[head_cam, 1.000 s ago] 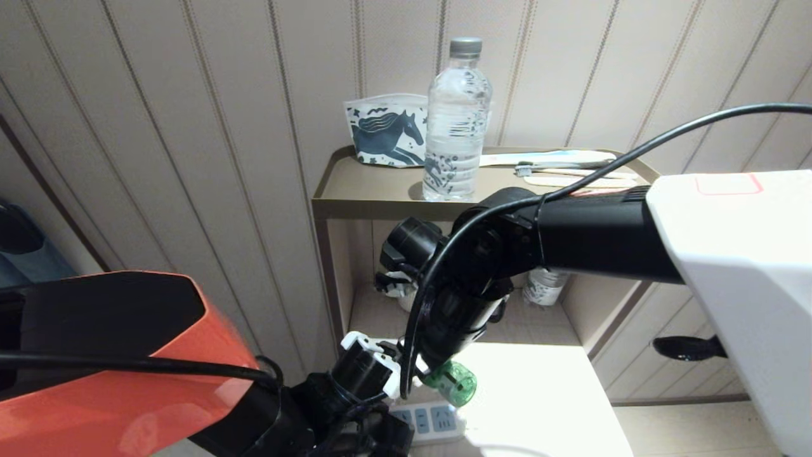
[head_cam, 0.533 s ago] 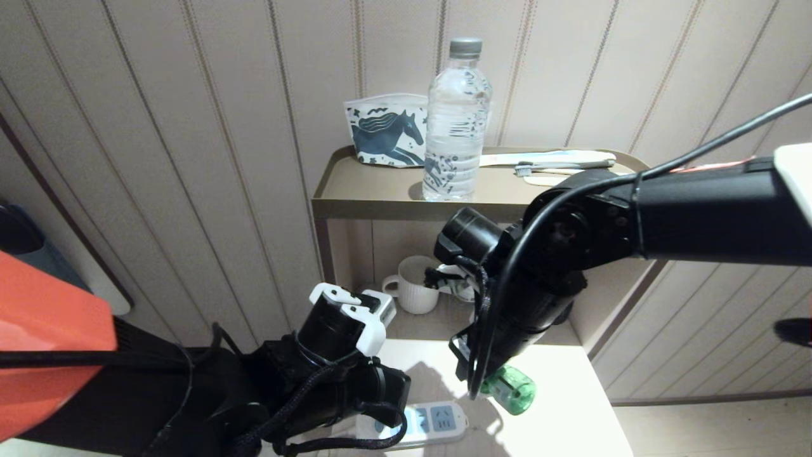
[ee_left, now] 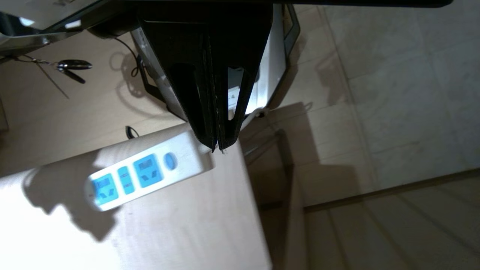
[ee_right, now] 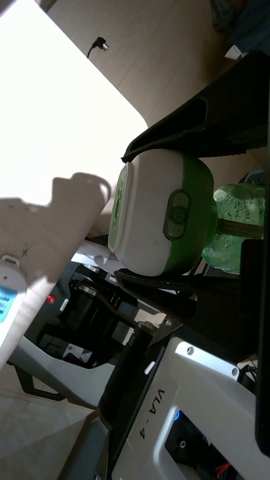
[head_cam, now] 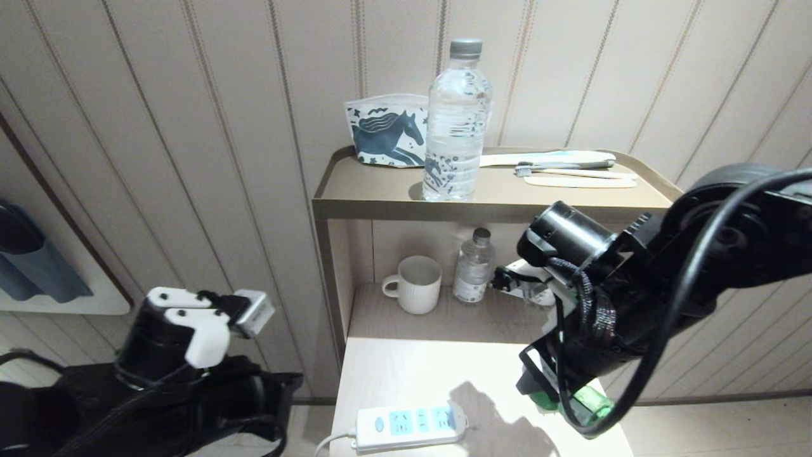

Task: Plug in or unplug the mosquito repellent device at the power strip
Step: Place the mosquito repellent liquid on the table

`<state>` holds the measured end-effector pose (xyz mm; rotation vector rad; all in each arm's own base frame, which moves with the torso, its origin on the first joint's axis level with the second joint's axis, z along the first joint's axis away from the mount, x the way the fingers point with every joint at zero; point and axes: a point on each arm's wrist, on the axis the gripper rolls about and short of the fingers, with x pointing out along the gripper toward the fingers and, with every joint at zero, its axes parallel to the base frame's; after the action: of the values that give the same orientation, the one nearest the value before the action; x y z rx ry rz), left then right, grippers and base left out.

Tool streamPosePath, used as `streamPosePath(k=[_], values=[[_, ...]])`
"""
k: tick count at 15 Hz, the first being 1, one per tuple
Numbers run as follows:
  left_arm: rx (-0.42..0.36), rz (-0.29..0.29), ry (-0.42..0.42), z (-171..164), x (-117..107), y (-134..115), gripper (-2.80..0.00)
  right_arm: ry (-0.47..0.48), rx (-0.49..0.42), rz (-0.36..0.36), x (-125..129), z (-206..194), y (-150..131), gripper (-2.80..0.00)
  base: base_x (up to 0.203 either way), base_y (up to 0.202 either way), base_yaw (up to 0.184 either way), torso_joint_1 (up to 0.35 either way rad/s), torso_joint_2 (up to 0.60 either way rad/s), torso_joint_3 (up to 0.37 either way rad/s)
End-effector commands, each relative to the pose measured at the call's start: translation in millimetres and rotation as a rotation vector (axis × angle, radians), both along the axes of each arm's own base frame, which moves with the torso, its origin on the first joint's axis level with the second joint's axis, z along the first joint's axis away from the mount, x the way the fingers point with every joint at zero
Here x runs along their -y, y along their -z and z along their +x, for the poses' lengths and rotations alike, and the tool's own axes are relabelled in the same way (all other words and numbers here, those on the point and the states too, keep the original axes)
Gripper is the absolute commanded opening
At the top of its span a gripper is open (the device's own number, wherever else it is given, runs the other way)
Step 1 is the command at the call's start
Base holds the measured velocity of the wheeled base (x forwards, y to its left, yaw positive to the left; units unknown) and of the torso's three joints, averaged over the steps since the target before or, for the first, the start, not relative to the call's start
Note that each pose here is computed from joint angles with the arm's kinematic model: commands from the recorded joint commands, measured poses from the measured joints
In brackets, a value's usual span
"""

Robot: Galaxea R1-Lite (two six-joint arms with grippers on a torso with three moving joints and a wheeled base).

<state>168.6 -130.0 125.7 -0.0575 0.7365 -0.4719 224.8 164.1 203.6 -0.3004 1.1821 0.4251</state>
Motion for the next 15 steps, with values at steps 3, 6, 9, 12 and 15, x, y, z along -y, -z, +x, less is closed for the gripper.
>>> streamPosePath(k=[3, 6, 9, 12, 15], values=[[0.136, -0.018, -0.219, -63.6, -83.6, -25.7, -2.8, 0.079, 0.113, 0.008, 38.8, -30.4, -14.0, -2.8, 0.0, 0.0, 0.0, 0.0, 0.0, 0.0], [0.183, 0.053, -0.35, -118.7, -117.2, -38.2, -2.8, 0.148, 0.232, 0.039, 59.5, -53.1, -26.8, -2.8, 0.0, 0.0, 0.0, 0.0, 0.0, 0.0], [0.258, 0.138, -0.575, -164.8, -135.7, -35.5, -2.8, 0.259, 0.247, 0.059, 72.9, -67.2, -23.2, -2.8, 0.0, 0.0, 0.0, 0.0, 0.0, 0.0], [0.324, 0.167, -0.74, -201.1, -140.4, -12.9, -2.8, 0.323, 0.316, 0.091, 73.5, -66.2, -10.4, -2.8, 0.0, 0.0, 0.0, 0.0, 0.0, 0.0], [0.436, 0.174, -0.751, -220.2, -138.1, 16.9, -2.8, 0.437, 0.513, 0.026, 73.9, -61.3, 9.6, -2.8, 0.0, 0.0, 0.0, 0.0, 0.0, 0.0]])
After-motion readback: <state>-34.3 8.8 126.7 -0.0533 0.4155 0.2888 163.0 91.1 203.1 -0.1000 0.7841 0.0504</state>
